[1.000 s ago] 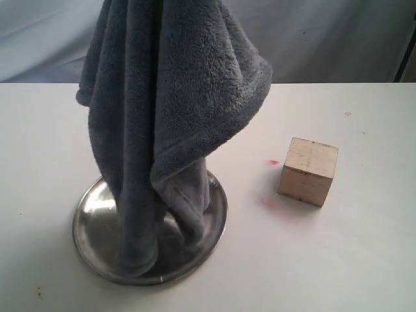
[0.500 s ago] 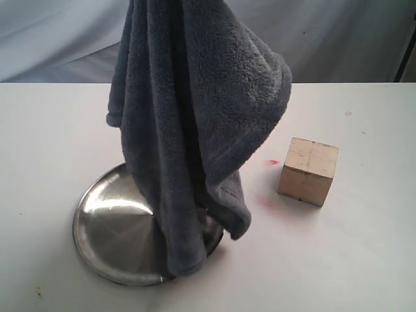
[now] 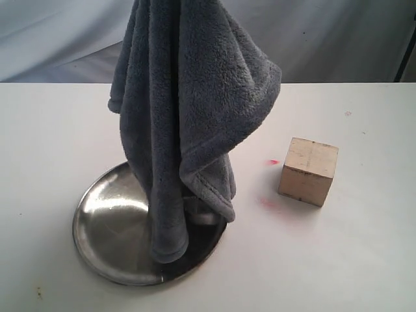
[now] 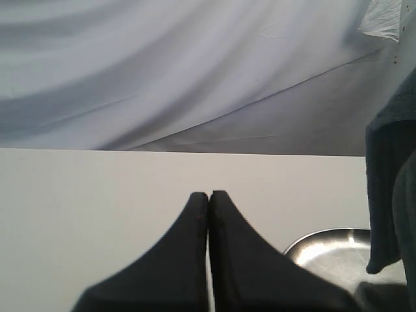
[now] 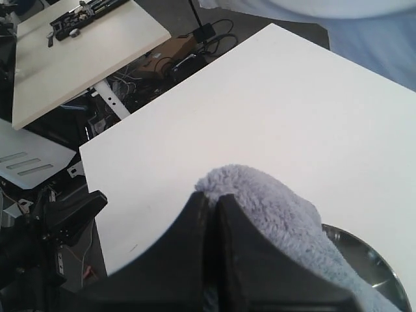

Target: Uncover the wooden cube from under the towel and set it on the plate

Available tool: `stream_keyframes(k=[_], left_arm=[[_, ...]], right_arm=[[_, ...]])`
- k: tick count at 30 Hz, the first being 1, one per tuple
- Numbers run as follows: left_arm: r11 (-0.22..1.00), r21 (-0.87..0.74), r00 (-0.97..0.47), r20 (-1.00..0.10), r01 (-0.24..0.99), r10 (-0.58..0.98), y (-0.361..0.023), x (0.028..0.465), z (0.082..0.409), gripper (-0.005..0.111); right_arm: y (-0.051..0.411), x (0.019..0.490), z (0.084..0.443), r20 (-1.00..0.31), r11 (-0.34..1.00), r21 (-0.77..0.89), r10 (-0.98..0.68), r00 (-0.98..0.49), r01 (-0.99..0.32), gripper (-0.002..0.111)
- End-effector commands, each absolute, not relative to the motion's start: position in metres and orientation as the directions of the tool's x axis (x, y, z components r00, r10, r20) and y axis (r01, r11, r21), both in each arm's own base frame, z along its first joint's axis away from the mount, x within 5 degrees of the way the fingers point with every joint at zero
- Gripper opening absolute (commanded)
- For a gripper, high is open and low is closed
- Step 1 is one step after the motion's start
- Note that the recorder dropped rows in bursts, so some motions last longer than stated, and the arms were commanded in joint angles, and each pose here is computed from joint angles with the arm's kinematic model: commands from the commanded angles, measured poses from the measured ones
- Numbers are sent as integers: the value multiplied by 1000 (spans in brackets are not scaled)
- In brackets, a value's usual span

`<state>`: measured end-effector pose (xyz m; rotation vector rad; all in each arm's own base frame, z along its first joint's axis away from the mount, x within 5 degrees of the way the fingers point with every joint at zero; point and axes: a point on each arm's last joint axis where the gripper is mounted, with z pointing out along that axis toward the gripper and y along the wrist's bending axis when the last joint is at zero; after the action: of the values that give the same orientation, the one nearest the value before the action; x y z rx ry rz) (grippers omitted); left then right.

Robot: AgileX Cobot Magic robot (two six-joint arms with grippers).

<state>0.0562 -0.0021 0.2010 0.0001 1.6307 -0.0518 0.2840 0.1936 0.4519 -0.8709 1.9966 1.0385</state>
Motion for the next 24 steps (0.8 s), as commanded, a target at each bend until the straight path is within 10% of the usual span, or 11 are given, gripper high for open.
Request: stream_keyframes(k=[1,24], left_arm=[[999,-36,-61,-998,32,-34,-2,56,200,1],[999,-36,-61,-998,32,-34,-2,56,200,1]], right_arm=[[194,285,456,-841,453,366,-215,-497,-813,0],[250,250,452,-840,232,414,-275,-467,-880,0]])
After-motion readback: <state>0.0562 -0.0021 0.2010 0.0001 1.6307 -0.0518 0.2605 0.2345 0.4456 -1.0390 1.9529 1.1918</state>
